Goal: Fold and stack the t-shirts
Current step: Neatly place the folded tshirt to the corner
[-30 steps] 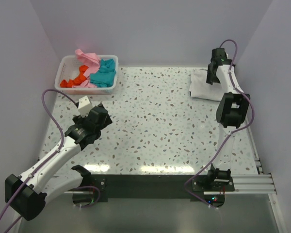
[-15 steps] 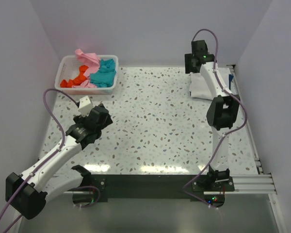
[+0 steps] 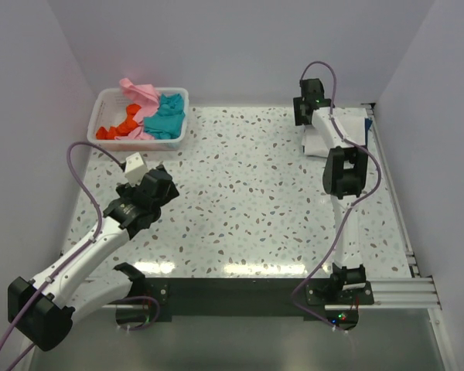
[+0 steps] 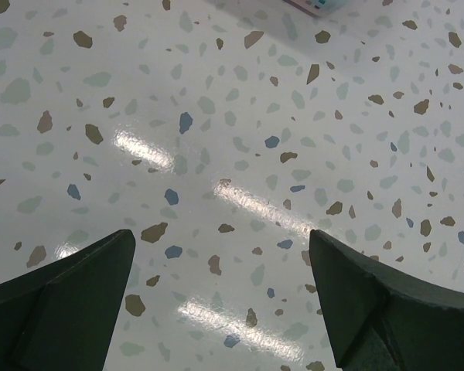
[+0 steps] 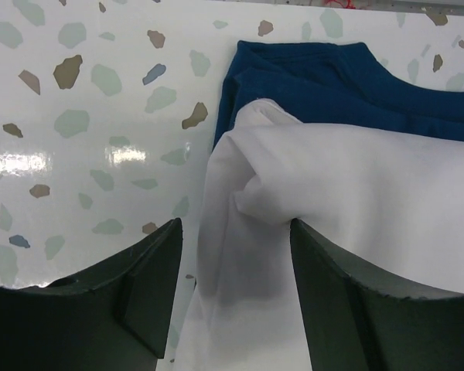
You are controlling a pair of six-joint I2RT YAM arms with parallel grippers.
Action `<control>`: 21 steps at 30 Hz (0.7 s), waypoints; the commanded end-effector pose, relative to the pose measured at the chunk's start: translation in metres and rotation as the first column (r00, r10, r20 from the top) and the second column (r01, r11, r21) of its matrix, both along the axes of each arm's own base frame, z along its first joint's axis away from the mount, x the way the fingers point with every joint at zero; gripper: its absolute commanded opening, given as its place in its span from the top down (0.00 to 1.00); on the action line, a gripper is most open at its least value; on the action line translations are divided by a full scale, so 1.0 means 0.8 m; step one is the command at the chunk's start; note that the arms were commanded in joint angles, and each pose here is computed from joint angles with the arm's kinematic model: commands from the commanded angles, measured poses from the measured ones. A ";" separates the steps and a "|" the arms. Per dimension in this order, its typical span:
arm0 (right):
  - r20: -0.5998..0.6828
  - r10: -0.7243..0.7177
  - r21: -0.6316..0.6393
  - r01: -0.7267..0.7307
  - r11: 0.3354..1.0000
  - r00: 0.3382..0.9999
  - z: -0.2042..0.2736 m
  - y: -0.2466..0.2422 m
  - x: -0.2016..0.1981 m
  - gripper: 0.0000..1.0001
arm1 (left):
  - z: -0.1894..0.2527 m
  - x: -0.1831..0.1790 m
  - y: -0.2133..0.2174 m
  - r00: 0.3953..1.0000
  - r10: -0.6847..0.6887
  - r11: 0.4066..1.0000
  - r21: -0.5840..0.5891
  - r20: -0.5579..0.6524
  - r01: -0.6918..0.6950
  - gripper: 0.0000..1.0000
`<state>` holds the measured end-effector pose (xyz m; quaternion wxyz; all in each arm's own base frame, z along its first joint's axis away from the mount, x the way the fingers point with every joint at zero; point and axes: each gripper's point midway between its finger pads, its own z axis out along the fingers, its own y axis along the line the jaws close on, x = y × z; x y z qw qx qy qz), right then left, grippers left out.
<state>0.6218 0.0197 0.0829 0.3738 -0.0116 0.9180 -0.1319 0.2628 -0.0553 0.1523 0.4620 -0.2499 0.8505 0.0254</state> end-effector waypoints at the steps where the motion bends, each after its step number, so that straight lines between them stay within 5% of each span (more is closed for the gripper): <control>1: 0.122 0.018 -0.012 -0.017 1.000 0.992 0.036 0.003 0.032 0.39 | 0.008 0.004 0.005 0.999 0.027 1.000 -0.005 0.033 -0.027 0.00; 7: 0.108 -0.014 -0.045 0.019 0.999 0.994 0.021 -0.006 0.031 0.47 | 0.007 0.003 0.007 0.999 0.030 1.000 0.002 0.028 -0.030 0.00; 12: 0.121 -0.050 -0.076 0.059 0.995 0.991 0.026 -0.017 0.030 0.66 | 0.007 0.004 0.007 0.999 0.030 1.000 0.005 0.027 -0.030 0.00; 18: 0.110 -0.049 -0.127 0.062 0.990 0.993 0.026 -0.025 0.029 0.69 | 0.006 0.003 0.008 0.999 0.033 0.999 0.009 0.023 -0.033 0.00; 21: 0.096 -0.047 -0.145 0.061 0.988 0.994 0.019 -0.029 0.028 0.84 | 0.007 0.003 0.008 0.999 0.034 0.999 0.008 0.027 -0.034 0.00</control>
